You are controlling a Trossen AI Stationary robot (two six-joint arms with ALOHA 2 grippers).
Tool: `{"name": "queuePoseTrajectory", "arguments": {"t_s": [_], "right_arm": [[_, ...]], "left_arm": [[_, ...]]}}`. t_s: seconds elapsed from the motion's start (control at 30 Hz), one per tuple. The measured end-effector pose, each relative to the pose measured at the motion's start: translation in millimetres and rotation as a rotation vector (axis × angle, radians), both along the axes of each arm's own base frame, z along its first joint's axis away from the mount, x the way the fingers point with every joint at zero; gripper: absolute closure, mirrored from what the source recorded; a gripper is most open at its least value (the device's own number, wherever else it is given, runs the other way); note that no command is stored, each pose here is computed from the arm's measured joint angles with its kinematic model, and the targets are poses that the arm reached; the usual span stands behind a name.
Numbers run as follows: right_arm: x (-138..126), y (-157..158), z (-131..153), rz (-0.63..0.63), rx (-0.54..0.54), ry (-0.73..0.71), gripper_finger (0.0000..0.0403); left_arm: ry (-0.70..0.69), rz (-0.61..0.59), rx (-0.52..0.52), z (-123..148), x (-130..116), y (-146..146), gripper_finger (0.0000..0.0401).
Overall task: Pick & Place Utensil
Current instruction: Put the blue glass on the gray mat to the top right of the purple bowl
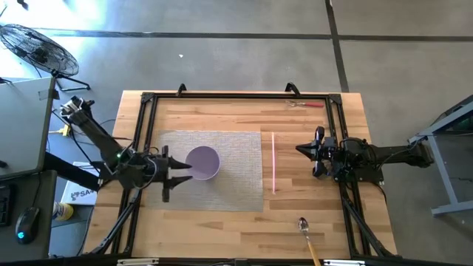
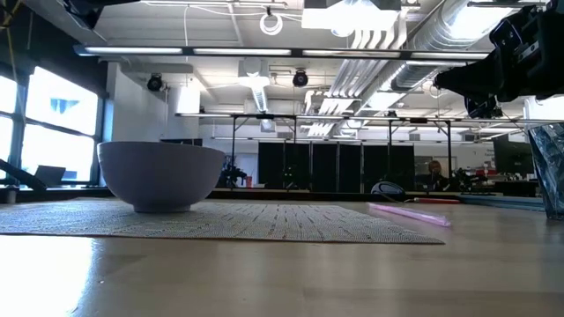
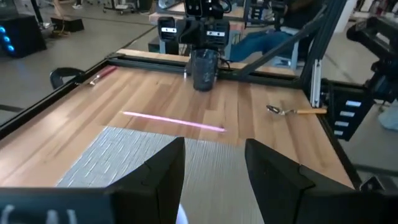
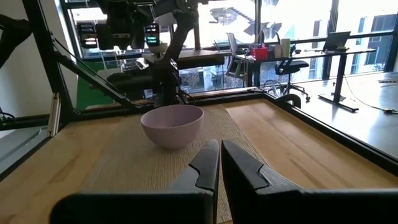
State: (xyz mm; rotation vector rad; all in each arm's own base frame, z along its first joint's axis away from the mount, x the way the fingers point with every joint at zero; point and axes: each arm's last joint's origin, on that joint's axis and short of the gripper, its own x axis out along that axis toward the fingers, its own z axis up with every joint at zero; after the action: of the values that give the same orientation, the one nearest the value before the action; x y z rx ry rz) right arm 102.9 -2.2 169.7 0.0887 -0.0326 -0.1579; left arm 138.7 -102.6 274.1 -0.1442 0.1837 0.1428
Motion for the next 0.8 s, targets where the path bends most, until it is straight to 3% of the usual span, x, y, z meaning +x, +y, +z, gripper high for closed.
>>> {"name": "queuePoseTrajectory", "arguments": {"t_s": [0.47, 0.8], "right_arm": [[0.0, 0.0, -0.2, -0.001, 0.0, 0.002, 0.0391], [0.0, 0.0, -0.1, 0.0, 0.0, 0.002, 0.0391]], "left_arm": [[-0.055, -0.017, 0.016, -6.3, 21.2, -20.5, 0.0235], [-0.102, 0.047, 0.163, 2.5, 22.0, -18.7, 0.0235]]}}
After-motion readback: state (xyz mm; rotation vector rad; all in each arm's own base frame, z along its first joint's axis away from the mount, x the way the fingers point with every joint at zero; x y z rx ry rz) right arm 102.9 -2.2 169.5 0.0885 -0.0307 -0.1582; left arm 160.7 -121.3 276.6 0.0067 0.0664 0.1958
